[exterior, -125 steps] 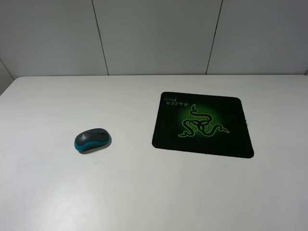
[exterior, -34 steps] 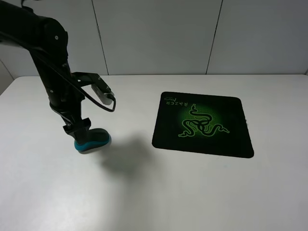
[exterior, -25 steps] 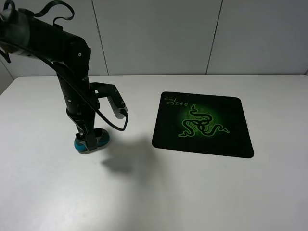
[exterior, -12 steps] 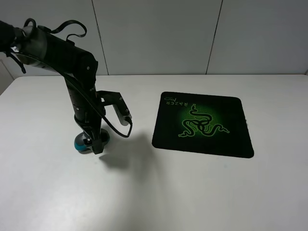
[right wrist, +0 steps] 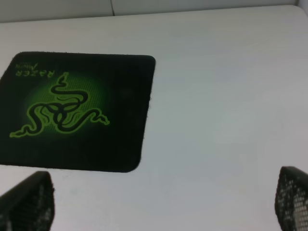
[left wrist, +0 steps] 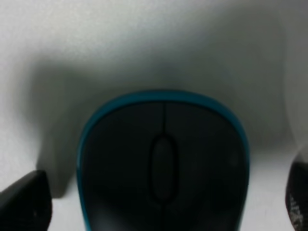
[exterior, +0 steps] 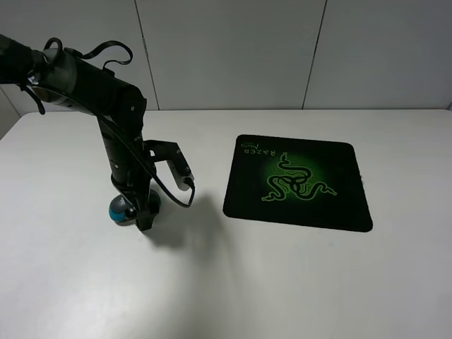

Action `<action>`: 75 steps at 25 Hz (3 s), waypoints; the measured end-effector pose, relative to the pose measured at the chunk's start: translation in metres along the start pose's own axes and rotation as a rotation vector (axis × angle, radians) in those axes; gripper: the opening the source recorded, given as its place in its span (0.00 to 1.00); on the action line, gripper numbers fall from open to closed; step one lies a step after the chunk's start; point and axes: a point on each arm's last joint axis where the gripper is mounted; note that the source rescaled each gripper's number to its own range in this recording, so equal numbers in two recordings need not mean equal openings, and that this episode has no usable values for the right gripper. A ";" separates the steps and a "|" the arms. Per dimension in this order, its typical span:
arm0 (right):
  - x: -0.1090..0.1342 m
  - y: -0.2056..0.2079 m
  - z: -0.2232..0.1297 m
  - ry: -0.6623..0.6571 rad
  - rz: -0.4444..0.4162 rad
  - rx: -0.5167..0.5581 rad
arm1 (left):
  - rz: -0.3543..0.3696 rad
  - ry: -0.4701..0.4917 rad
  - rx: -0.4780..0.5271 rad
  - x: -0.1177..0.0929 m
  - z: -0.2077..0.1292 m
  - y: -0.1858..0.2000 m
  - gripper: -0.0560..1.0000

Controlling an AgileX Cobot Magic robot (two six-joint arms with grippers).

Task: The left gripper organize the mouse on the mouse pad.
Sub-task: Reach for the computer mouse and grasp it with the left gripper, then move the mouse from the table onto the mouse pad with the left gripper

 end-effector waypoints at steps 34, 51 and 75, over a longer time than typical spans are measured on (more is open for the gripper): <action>0.000 0.000 0.000 0.000 0.000 0.000 | 0.022 0.019 -0.012 0.013 0.008 0.020 0.05; 0.000 0.000 0.000 0.000 0.000 0.000 | 0.064 0.078 -0.053 0.024 0.046 0.095 0.05; 0.000 0.000 0.000 0.000 0.000 0.000 | 0.077 -0.010 -0.217 -0.012 0.160 0.106 0.05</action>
Point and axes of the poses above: a point on each arm's last joint axis where the gripper is mounted, y pointing back along that axis away from the gripper, x along the wrist's bending axis when the last joint is at zero, z = x × y, and after that the axes turned 12 degrees about -y, right-handed
